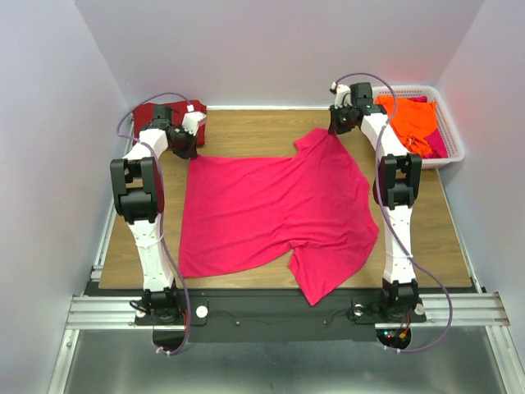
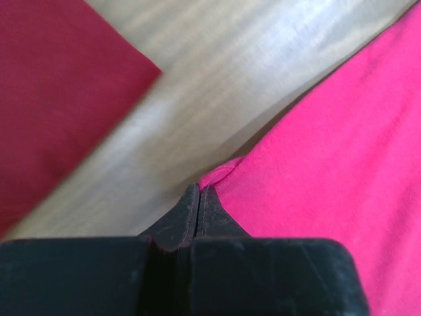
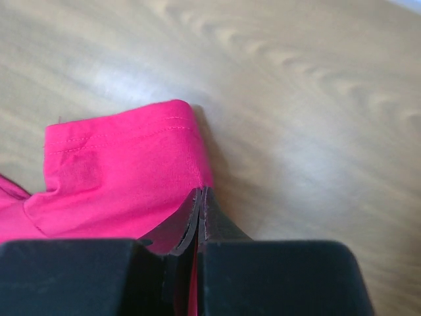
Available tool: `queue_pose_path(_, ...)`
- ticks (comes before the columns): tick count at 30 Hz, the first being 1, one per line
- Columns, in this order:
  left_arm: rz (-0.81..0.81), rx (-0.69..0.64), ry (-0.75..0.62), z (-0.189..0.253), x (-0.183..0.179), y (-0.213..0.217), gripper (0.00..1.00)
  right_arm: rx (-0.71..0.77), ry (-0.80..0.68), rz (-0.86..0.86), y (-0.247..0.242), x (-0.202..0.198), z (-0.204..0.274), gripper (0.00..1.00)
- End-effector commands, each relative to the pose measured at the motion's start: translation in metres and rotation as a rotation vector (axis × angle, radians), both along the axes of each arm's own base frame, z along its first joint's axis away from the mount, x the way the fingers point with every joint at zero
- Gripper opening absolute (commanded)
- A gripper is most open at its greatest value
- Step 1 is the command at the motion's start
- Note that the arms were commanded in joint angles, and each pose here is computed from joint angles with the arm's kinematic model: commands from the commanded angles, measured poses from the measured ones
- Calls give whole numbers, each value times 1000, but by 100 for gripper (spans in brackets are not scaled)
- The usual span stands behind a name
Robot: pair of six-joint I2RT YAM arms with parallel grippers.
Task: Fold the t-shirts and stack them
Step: Fold the tshirt
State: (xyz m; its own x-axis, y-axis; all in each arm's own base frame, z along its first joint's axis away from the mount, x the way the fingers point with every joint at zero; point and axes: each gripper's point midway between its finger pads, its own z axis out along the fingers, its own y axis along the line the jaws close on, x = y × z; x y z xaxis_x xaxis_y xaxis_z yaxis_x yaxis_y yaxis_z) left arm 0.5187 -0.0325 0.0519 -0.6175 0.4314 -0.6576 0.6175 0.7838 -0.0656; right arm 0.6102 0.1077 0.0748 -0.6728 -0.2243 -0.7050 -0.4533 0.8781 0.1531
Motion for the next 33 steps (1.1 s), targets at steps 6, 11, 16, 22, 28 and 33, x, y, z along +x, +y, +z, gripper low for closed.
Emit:
queue_pose_path(6, 76, 8, -134, 24, 47, 11, 0, -75, -266, -76, -14, 58, 40, 1)
queue_pose_path(11, 83, 2, -188, 40, 58, 11, 0, -69, -295, -67, -13, 59, 54, 1)
queue_pose_path(16, 47, 11, -235, 56, 49, 8, 0, -25, -342, -25, -4, 47, 97, 1)
queue_pose_path(22, -12, 35, -291, 80, 27, 5, 0, -4, -333, 11, 1, 18, 120, 1)
queue_pose_path(28, -73, 89, -327, 85, 1, 7, 0, 21, -294, 49, 6, -22, 130, 1)
queue_pose_path(33, -134, 158, -348, 81, -17, 11, 0, 25, -251, 74, 6, -55, 127, 1)
